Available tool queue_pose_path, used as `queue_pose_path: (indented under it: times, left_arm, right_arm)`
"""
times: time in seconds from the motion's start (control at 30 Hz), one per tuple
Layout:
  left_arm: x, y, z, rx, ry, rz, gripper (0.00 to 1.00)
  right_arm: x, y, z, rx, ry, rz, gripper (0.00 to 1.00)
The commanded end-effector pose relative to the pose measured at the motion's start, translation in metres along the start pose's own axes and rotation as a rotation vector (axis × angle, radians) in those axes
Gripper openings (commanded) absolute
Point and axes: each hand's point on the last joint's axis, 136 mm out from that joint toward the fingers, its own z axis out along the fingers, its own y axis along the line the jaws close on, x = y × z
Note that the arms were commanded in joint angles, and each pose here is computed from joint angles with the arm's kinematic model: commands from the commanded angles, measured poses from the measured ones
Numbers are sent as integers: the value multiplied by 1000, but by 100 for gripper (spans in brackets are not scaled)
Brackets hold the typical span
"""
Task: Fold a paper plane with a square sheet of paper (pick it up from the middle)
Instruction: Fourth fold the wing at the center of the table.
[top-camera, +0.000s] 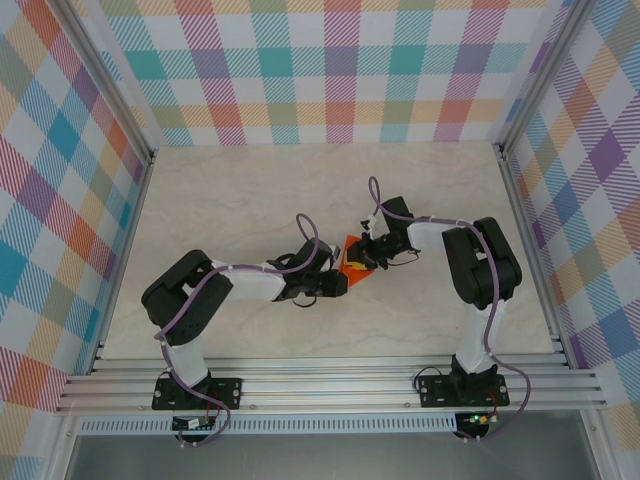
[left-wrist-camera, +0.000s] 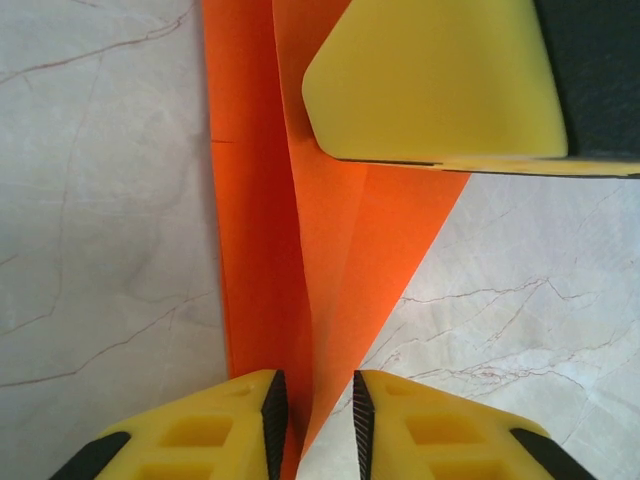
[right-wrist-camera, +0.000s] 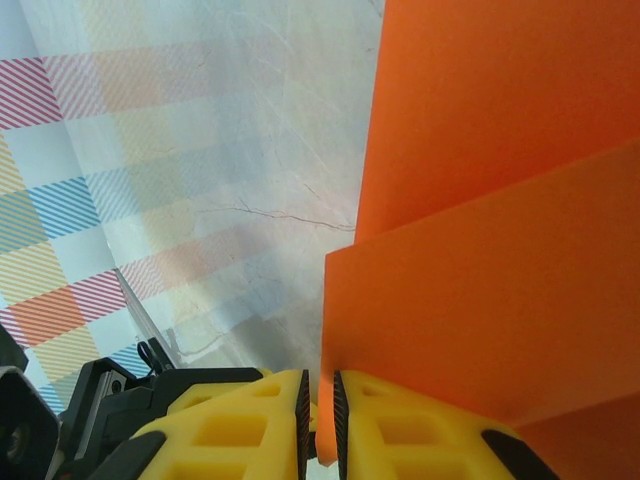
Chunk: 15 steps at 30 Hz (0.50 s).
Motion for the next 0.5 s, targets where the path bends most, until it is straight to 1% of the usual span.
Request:
queue_pose_path:
  times: [0.0,0.33,0.47]
  left_arm:
    - [12,20,-5,-88,50,11,29]
    - [-1,12,-13,-80,5,33,34]
    - [-3,15,-14,-99,-4,39,35]
  right_arm:
    - [-5,4,1,3,-2,0,17]
    - [-4,3,1,7,3,2,16]
    - [-4,3,0,7,2,0,16]
